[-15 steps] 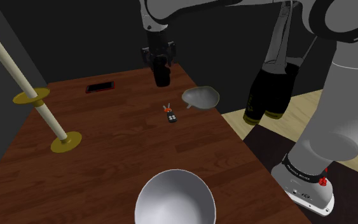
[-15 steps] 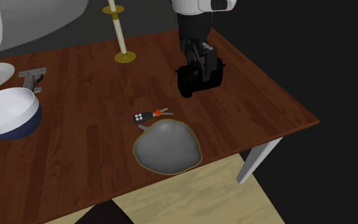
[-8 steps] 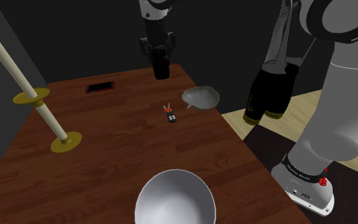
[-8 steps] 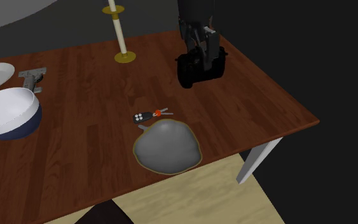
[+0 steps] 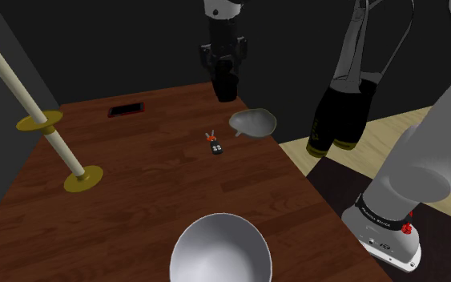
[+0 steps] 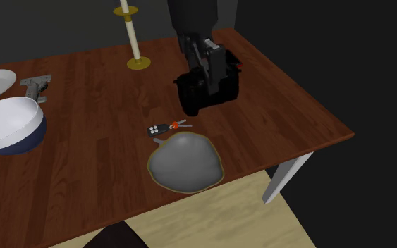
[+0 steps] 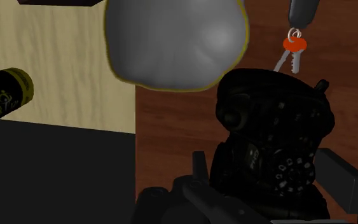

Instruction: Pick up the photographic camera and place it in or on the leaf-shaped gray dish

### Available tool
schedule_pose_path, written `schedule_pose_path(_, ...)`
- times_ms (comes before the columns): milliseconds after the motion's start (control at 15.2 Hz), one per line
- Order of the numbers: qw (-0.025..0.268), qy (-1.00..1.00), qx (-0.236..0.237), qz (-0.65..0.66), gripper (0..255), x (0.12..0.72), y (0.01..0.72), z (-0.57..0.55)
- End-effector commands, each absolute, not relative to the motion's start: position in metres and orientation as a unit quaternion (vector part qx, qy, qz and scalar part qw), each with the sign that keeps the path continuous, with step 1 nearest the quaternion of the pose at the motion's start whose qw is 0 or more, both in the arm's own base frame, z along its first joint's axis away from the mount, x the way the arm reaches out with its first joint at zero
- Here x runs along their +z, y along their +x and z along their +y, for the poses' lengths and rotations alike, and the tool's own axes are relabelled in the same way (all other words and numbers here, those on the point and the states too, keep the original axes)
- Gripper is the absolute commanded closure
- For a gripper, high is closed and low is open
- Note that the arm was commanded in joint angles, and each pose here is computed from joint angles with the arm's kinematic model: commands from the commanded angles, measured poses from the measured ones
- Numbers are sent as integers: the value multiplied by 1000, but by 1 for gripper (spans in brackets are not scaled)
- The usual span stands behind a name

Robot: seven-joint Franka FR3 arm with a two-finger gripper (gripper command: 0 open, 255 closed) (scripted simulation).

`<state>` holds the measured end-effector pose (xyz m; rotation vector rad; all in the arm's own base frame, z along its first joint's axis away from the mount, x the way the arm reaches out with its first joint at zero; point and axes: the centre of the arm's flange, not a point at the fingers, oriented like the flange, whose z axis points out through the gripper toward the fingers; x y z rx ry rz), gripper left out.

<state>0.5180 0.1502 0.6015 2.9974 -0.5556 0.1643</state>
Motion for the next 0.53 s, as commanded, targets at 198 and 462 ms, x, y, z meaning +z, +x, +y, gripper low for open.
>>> schedule_pose_path(198,44,981,54,-182,255,607,454,132)
schedule_pose_path(462,44,981,54,-182,255,612,410,121)
